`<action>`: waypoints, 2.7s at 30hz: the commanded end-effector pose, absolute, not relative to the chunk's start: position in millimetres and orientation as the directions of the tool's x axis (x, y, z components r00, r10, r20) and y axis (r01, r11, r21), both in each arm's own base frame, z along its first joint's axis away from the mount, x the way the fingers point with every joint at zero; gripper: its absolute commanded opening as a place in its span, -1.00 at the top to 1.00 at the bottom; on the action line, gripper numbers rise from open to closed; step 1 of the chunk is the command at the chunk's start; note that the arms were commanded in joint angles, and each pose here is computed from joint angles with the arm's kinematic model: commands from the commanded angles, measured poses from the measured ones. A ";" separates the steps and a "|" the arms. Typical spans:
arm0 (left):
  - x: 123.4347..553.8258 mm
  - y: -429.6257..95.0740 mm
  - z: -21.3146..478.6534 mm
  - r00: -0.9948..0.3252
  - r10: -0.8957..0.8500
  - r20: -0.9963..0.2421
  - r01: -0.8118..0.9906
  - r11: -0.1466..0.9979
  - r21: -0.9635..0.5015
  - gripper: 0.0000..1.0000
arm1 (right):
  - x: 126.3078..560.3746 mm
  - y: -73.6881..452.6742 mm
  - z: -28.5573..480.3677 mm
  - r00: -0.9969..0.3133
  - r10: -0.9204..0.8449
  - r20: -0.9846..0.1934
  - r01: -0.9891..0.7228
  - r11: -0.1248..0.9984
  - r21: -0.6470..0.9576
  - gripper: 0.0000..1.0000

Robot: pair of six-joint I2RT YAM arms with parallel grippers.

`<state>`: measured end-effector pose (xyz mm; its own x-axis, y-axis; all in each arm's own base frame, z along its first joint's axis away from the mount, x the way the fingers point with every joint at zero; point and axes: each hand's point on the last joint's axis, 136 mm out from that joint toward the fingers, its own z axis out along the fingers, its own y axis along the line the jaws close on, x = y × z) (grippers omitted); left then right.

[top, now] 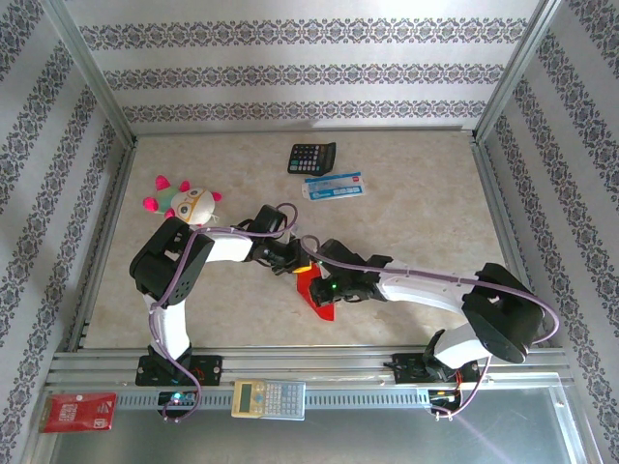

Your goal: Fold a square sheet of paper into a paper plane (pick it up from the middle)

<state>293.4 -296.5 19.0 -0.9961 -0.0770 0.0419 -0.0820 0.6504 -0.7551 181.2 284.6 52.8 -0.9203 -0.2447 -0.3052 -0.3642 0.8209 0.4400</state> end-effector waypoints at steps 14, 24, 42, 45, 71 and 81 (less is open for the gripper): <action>273.6 -281.6 -12.5 -0.992 -0.061 0.112 -0.121 0.737 -0.666 0.83 | 198.1 247.8 33.7 -0.955 -0.222 -0.198 -0.284 0.879 0.382 1.00; 274.7 -281.6 -11.5 -0.992 -0.060 0.110 -0.118 0.738 -0.665 0.83 | 210.1 248.8 28.4 -0.953 -0.233 -0.192 -0.289 0.888 0.357 1.00; 274.2 -281.2 -13.2 -0.992 -0.060 0.114 -0.120 0.740 -0.662 0.83 | 216.3 243.0 16.8 -0.955 -0.246 -0.165 -0.288 0.902 0.322 1.00; 274.2 -281.1 -13.7 -0.992 -0.060 0.114 -0.121 0.741 -0.661 0.83 | 217.9 242.7 14.5 -0.955 -0.248 -0.161 -0.288 0.904 0.315 1.00; 272.2 -280.4 -13.8 -0.991 -0.059 0.120 -0.124 0.741 -0.660 0.83 | 218.9 245.9 18.8 -0.954 -0.247 -0.172 -0.293 0.895 0.336 1.00; 271.1 -280.6 -13.6 -0.991 -0.057 0.121 -0.124 0.741 -0.660 0.83 | 222.5 251.0 27.9 -0.950 -0.245 -0.192 -0.300 0.886 0.354 1.00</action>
<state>292.8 -295.9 18.5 -0.9980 -0.0540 0.0325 -0.0602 0.6633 -0.7459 212.0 245.9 14.5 -0.9568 -0.2482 -0.1514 -0.2859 0.8975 0.3357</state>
